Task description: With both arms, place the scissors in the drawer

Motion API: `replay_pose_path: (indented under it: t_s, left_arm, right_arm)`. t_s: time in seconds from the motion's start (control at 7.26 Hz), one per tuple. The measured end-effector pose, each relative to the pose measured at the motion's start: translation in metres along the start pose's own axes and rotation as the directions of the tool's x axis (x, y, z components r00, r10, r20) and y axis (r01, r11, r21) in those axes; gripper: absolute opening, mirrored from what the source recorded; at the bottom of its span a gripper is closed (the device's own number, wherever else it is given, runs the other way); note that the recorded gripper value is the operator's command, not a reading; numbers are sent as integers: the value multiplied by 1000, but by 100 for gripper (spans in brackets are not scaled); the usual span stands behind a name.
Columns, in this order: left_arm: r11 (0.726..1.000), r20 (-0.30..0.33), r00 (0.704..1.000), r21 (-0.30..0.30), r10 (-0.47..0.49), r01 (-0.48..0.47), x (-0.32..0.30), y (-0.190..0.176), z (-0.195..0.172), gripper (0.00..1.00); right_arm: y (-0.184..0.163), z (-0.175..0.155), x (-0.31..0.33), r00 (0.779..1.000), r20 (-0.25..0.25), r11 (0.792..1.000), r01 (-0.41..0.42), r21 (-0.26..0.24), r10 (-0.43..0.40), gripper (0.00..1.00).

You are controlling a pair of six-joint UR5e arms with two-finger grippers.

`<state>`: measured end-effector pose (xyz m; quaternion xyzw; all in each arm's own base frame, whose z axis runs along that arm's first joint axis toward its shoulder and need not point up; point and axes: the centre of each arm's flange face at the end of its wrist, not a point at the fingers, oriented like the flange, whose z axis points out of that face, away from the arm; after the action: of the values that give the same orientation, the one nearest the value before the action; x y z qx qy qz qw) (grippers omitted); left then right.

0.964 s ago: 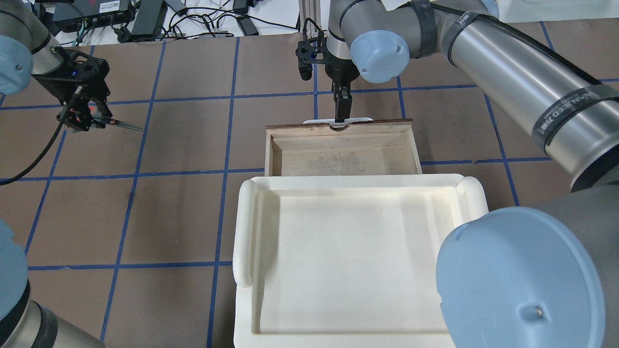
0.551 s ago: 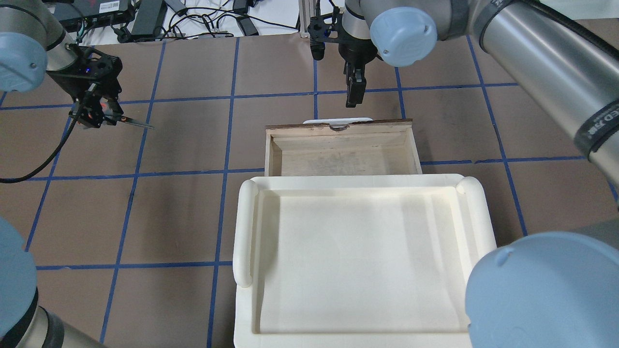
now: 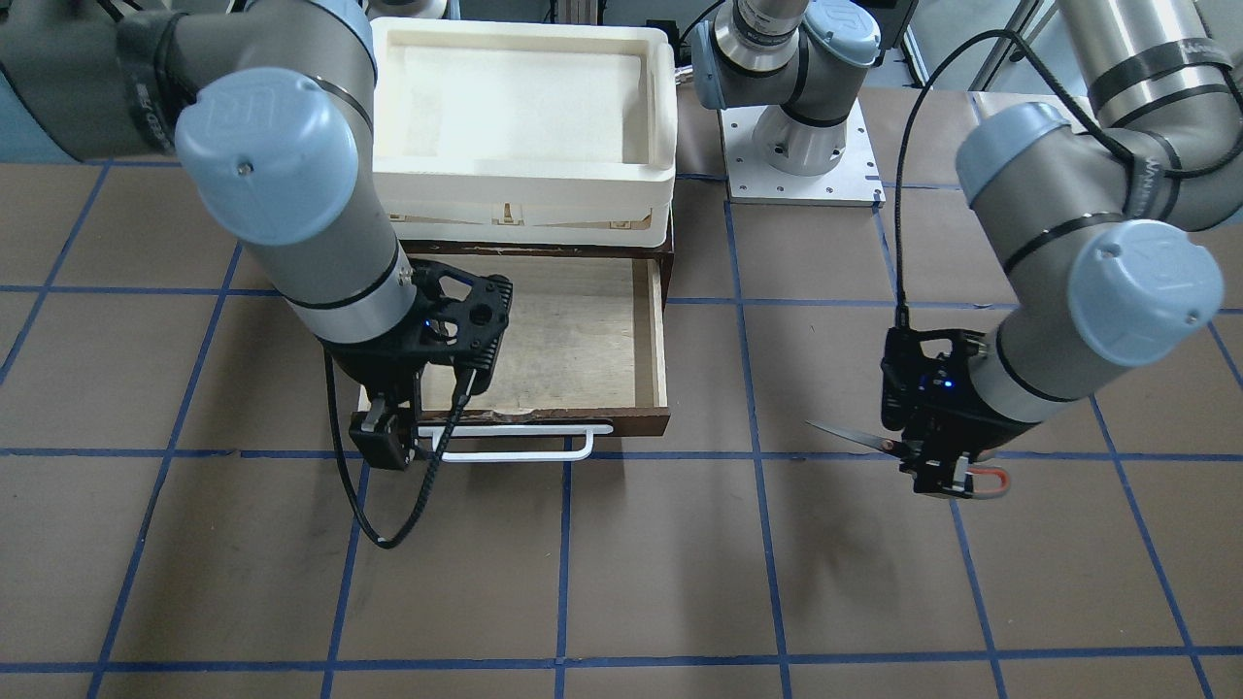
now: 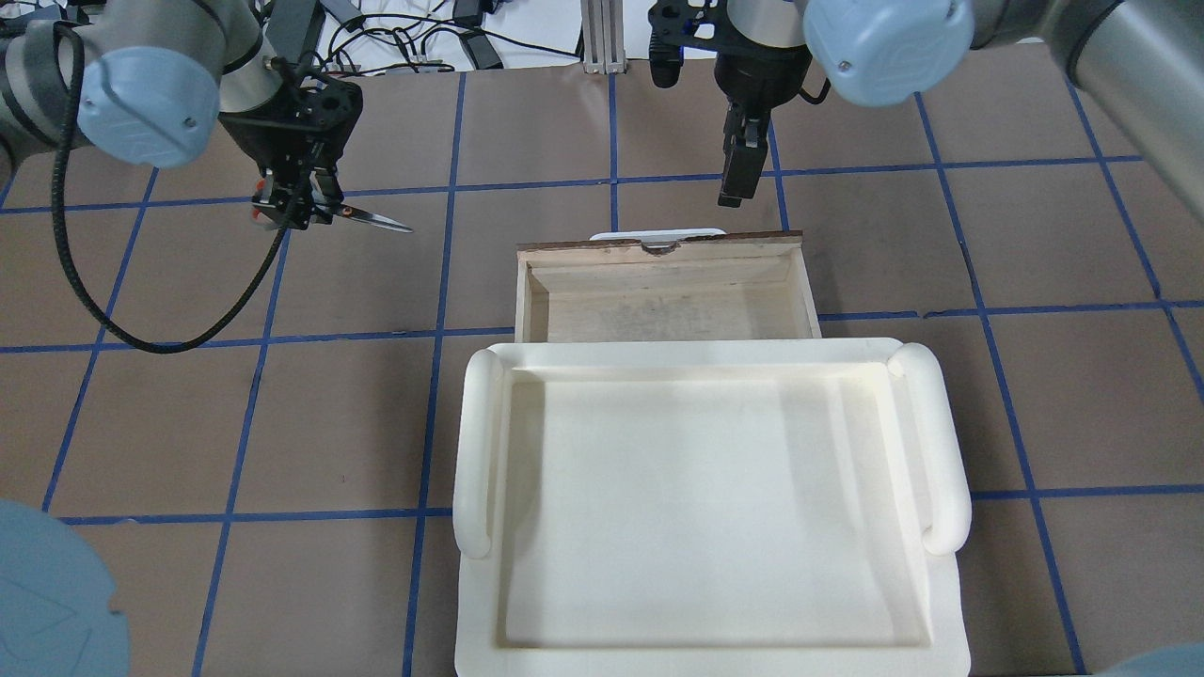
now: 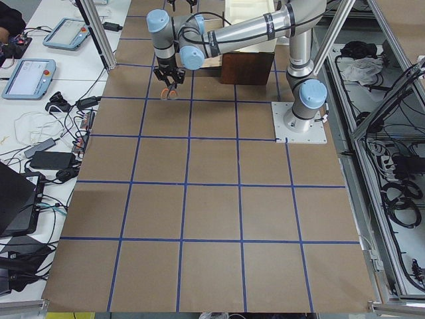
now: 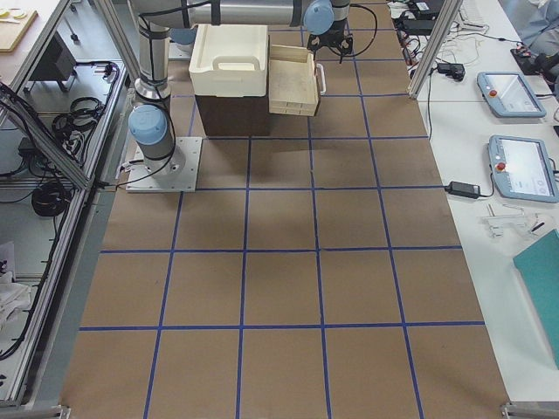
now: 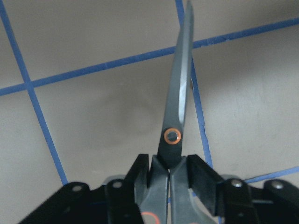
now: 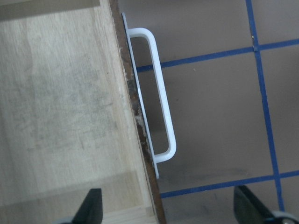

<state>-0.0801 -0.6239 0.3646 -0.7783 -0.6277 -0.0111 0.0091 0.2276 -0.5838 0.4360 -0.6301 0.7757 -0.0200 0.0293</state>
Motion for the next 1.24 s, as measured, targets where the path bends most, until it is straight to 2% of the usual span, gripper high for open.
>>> replay_pose_path:
  t_s: [0.14, 0.28, 0.41, 0.55, 0.96, 1.1, 1.24]
  left_arm:
    - [1000, 14, 1000, -1, -4, 4, 1, -34, -8, 0]
    - [1000, 24, 1000, -1, -11, 11, 4, -69, -14, 0]
    - [1000, 32, 999, 0, -17, 17, 8, -105, -19, 0]
    - [1000, 39, 999, 3, -16, 16, 13, -141, -23, 0]
    - [999, 44, 999, 51, -15, 13, 32, -222, -28, 0]
    - [998, 35, 999, 56, -12, 10, 36, -237, -24, 0]
    - [998, 19, 1000, 57, -2, 1, 41, -249, -15, 0]
  right_arm:
    - [16, -8, -6, 997, 3, 997, -77, -3, 77, 100]
    - [28, -15, -10, 985, -1, 985, -175, -2, 175, 100]
    - [34, -22, -13, 956, -10, 957, -292, 3, 292, 100]
    - [36, -26, -15, 916, -20, 916, -402, 8, 402, 100]
    - [48, -44, -28, 801, -86, 804, -595, -7, 592, 100]
    - [53, -45, -31, 779, -106, 782, -623, -17, 618, 100]
    - [56, -43, -32, 773, -111, 777, -630, -20, 624, 100]
